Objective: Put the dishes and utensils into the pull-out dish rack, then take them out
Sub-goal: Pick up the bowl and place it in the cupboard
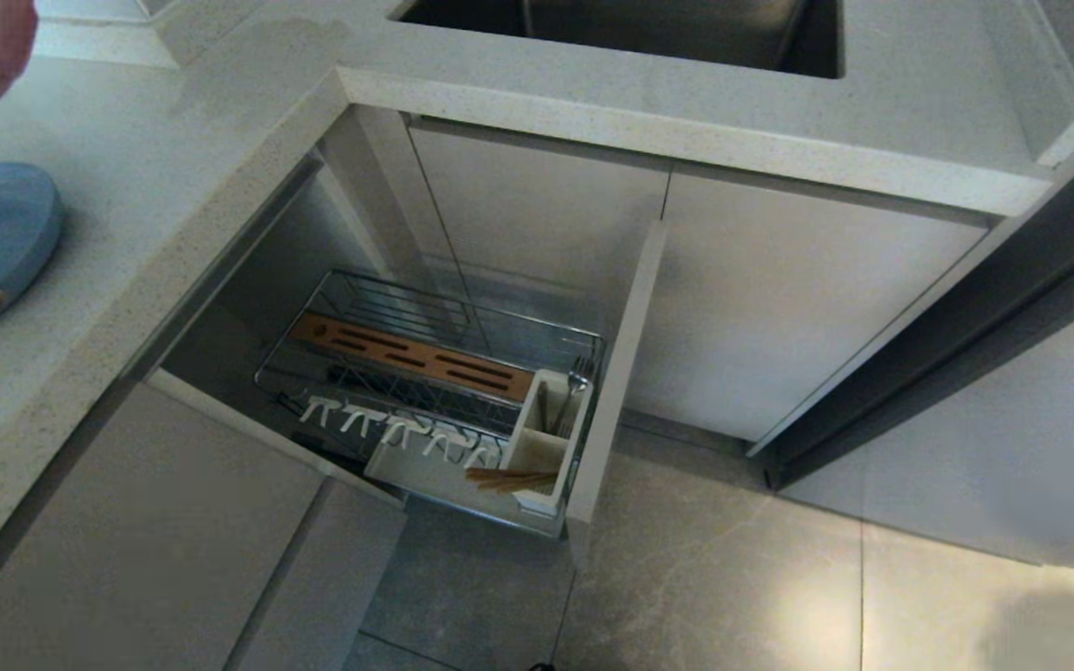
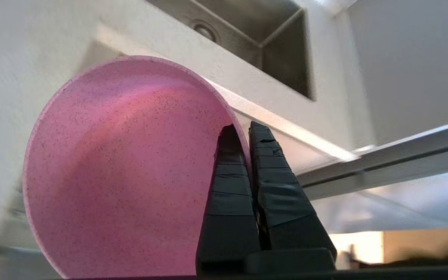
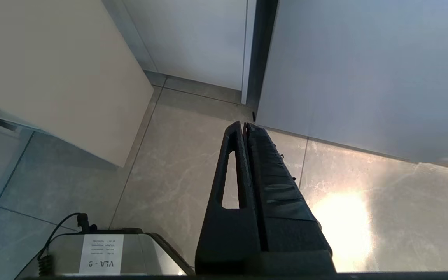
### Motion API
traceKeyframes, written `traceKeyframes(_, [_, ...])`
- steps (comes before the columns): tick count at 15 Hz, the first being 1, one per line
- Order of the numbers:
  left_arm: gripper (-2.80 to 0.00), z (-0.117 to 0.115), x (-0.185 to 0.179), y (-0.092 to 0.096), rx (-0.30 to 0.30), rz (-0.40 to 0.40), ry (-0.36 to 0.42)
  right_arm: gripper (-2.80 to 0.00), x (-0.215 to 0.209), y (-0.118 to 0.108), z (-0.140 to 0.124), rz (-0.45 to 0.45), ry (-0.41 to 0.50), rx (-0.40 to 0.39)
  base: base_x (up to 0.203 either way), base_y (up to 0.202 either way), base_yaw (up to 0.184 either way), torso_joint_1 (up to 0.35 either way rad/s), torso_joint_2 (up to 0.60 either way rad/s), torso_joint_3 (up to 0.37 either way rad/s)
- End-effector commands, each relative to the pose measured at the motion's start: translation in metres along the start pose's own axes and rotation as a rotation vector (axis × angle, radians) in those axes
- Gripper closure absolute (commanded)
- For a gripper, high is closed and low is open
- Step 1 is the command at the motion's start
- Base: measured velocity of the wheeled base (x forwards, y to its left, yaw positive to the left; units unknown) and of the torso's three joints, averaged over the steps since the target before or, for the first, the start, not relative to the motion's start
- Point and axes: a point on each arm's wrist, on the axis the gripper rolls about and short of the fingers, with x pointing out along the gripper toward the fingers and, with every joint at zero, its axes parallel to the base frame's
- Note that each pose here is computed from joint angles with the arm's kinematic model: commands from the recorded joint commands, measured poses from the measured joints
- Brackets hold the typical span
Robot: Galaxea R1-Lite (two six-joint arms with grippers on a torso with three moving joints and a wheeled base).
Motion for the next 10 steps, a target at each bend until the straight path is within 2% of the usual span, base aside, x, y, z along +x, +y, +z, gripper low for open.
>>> traceKeyframes(1, [0.0,0.002,-0.008,-0.001,-0.128,-0.031,-0.017,0.0,0.0,0.0,0.0,0.0,-0.001,0.0,0.0,0.0,0.0,0.0,0.0,0.0])
traceKeyframes(2, [0.0,0.006,-0.007,-0.003,-0.217,-0.066,-0.054,0.0,0.0,0.0,0.0,0.0,-0.001,0.0,0.0,0.0,0.0,0.0,0.0,0.0])
traceKeyframes(6, [0.0,-0.004,0.013,-0.004,-0.494,-0.135,-0.121,0.0,0.0,0.0,0.0,0.0,-0.001,0.0,0.0,0.0,0.0,0.0,0.0,0.0])
traceKeyframes(8, [0.0,-0.018,0.032,-0.002,-0.583,-0.136,-0.132,0.0,0.0,0.0,0.0,0.0,-0.001,0.0,0.0,0.0,0.0,0.0,0.0,0.0])
traceKeyframes(10, [0.0,-0.032,0.05,0.0,-0.686,-0.11,-0.109,0.0,0.0,0.0,0.0,0.0,-0.001,0.0,0.0,0.0,0.0,0.0,0.0,0.0])
